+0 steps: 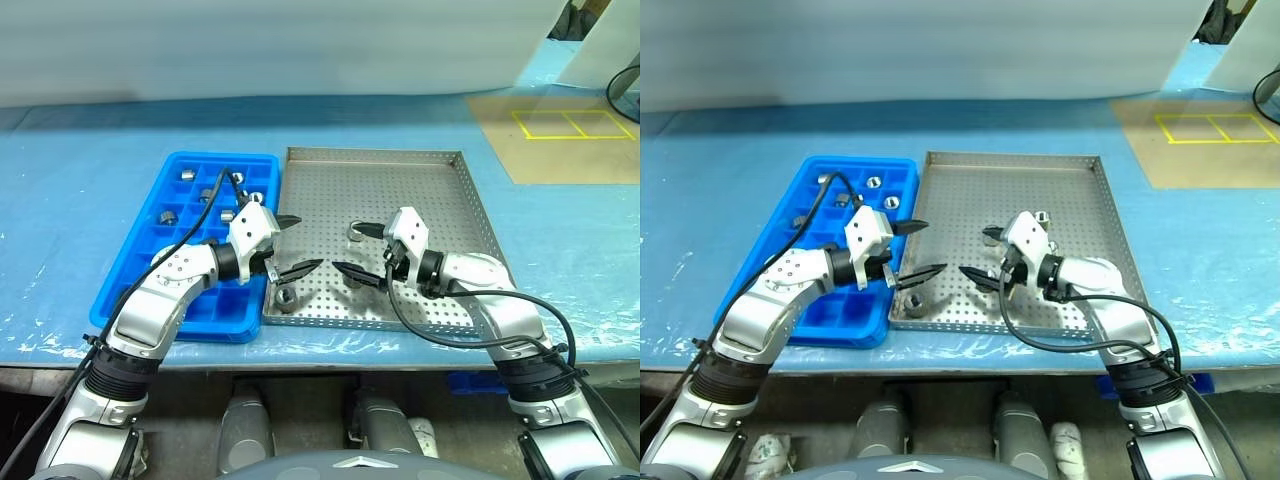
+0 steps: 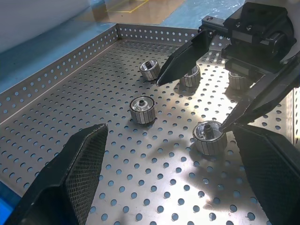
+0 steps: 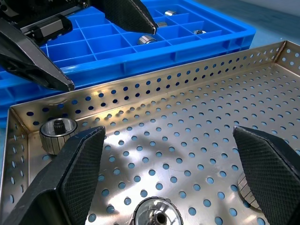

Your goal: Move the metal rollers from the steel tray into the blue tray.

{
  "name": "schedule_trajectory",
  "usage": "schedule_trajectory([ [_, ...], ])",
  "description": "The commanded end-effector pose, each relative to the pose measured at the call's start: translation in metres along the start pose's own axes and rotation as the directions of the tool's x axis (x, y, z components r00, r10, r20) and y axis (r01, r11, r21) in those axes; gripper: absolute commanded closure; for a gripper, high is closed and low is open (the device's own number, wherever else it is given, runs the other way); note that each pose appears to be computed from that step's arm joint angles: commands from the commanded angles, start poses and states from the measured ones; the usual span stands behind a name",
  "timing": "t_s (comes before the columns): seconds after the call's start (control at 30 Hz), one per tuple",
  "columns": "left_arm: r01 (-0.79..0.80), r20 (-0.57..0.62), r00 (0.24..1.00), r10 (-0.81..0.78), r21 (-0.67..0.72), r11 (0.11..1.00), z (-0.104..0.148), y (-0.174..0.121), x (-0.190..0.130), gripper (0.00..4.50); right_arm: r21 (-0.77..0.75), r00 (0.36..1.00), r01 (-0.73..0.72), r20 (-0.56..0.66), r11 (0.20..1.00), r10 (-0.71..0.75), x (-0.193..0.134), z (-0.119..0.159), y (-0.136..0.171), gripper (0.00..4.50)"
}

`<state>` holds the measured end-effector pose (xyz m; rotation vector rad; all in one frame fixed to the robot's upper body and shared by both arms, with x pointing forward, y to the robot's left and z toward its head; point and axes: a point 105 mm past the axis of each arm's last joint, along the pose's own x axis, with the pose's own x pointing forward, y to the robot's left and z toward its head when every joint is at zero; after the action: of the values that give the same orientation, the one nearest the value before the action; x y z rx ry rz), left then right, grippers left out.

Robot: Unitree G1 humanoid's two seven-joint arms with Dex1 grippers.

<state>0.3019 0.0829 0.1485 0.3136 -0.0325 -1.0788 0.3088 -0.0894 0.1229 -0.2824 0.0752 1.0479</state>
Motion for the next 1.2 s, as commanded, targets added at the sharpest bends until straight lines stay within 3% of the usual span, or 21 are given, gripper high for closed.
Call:
schedule_trajectory([
  [0.03, 0.004, 0.027, 1.000, -0.005, 0.041, 0.999, 0.011, -0.002, -0.002, 0.00, -0.040, 1.000, -0.004, 0.022, 0.999, 0.005, -0.002, 0.009, -0.001, 0.03],
  [0.43, 0.034, 0.001, 0.999, -0.034, 0.037, 0.999, 0.011, -0.002, -0.003, 0.00, -0.034, 1.000, 0.004, 0.006, 0.999, -0.003, -0.003, 0.006, -0.002, 0.03],
  [0.87, 0.210, -0.246, 0.946, -0.212, -0.036, 0.977, 0.001, -0.015, -0.018, 0.00, -0.030, 1.000, 0.009, -0.007, 1.000, -0.010, -0.003, 0.001, -0.001, 0.03],
  [1.2, 0.303, -0.435, 0.859, -0.269, 0.009, 0.953, -0.016, -0.015, -0.028, 0.00, -0.033, 1.000, 0.018, -0.020, 0.999, -0.018, -0.003, -0.004, 0.000, 0.03],
])
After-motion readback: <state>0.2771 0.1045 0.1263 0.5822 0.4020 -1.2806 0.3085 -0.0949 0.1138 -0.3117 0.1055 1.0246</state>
